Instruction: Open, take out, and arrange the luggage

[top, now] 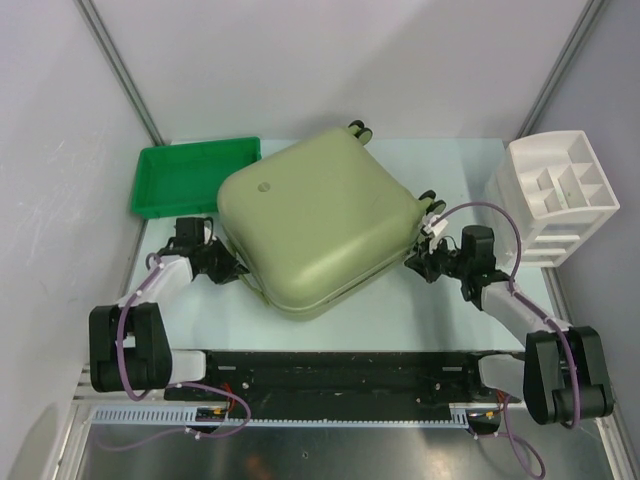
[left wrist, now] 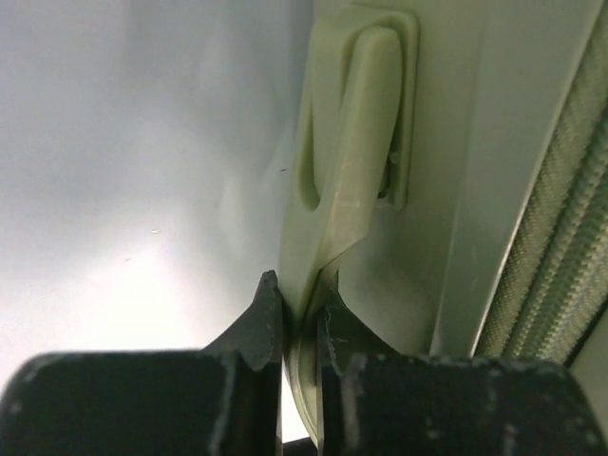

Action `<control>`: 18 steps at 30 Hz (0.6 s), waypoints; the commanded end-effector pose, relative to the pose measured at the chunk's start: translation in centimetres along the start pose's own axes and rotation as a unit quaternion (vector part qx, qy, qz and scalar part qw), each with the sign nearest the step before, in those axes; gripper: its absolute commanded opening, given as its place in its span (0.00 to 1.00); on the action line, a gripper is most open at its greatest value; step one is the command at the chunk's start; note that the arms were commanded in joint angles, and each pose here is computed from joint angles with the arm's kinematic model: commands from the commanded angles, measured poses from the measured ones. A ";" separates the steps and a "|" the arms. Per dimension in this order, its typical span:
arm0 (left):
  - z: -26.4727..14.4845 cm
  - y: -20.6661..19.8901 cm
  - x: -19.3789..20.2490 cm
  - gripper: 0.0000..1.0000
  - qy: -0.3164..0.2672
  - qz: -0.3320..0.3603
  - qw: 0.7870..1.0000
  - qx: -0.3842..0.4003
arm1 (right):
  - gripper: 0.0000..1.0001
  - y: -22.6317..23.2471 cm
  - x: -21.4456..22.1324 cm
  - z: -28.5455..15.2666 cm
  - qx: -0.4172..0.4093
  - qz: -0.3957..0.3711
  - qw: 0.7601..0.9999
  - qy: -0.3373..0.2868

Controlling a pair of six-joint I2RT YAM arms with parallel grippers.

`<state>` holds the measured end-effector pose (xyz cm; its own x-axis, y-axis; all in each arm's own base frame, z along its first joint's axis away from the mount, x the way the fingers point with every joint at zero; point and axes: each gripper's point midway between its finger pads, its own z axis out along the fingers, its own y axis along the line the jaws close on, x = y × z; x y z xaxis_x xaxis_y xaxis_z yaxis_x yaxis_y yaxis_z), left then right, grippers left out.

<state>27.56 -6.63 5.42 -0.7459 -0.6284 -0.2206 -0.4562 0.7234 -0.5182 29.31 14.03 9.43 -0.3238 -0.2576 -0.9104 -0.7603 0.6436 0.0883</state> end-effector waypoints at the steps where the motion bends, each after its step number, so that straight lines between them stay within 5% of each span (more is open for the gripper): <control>1: -2.4 5.0 -4.8 0.00 -0.078 0.021 0.991 -0.105 | 0.00 -2.3 -2.4 -1.8 0.064 -0.060 0.996 -0.020; 8: -4.2 8.1 -8.3 0.00 -0.100 0.044 0.983 -0.150 | 0.00 -5.8 -3.2 -2.3 0.124 -0.062 0.989 -0.045; 18: -3.0 6.8 -12.0 0.00 -0.073 0.112 0.984 -0.120 | 0.00 -8.0 -6.3 -1.1 0.123 -0.095 0.982 -0.110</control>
<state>27.21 -0.44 5.32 -0.8363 -0.5110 -0.1989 -0.4119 0.8248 -0.3874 31.67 12.21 9.98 -0.2389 -0.2583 -0.9361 -0.7348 0.6783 0.0003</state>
